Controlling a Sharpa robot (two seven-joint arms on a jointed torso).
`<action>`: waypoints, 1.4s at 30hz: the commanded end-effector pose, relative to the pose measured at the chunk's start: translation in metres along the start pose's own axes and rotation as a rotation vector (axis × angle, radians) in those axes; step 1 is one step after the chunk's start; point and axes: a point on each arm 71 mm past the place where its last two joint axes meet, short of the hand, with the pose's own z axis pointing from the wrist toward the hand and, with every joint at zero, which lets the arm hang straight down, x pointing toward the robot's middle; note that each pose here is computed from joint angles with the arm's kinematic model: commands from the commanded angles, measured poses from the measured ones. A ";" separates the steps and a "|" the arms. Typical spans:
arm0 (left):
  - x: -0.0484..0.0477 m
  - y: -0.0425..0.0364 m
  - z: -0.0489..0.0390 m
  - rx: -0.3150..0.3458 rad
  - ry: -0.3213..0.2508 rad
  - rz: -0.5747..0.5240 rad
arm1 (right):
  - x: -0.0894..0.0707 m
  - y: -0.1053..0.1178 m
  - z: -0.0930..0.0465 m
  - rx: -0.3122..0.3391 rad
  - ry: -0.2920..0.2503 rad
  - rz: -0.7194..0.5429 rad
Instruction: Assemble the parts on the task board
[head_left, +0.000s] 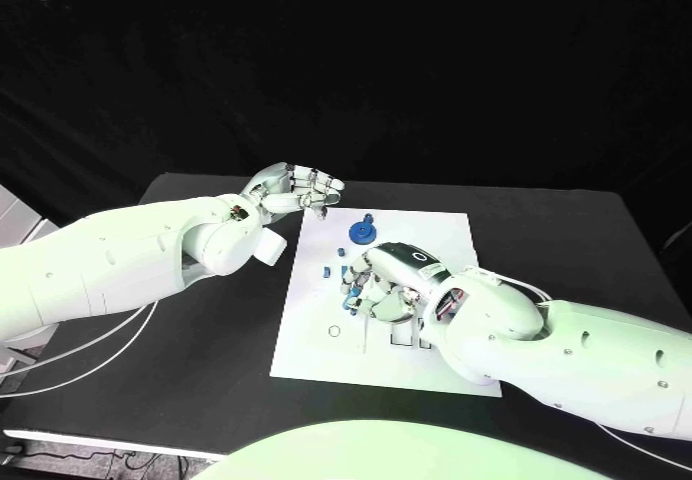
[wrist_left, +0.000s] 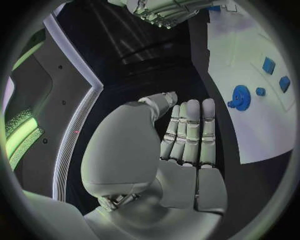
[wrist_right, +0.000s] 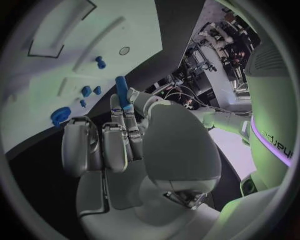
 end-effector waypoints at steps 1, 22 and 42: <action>0.0038 -0.0011 0.0013 0.010 0.021 -0.007 | 0.009 0.000 0.004 -0.015 0.014 -0.014; 0.0053 -0.0013 0.0016 0.011 0.026 -0.009 | 0.044 0.003 0.011 0.016 0.098 -0.030; 0.0049 -0.0013 0.0012 0.009 0.027 -0.009 | 0.054 0.005 0.014 0.022 0.131 -0.073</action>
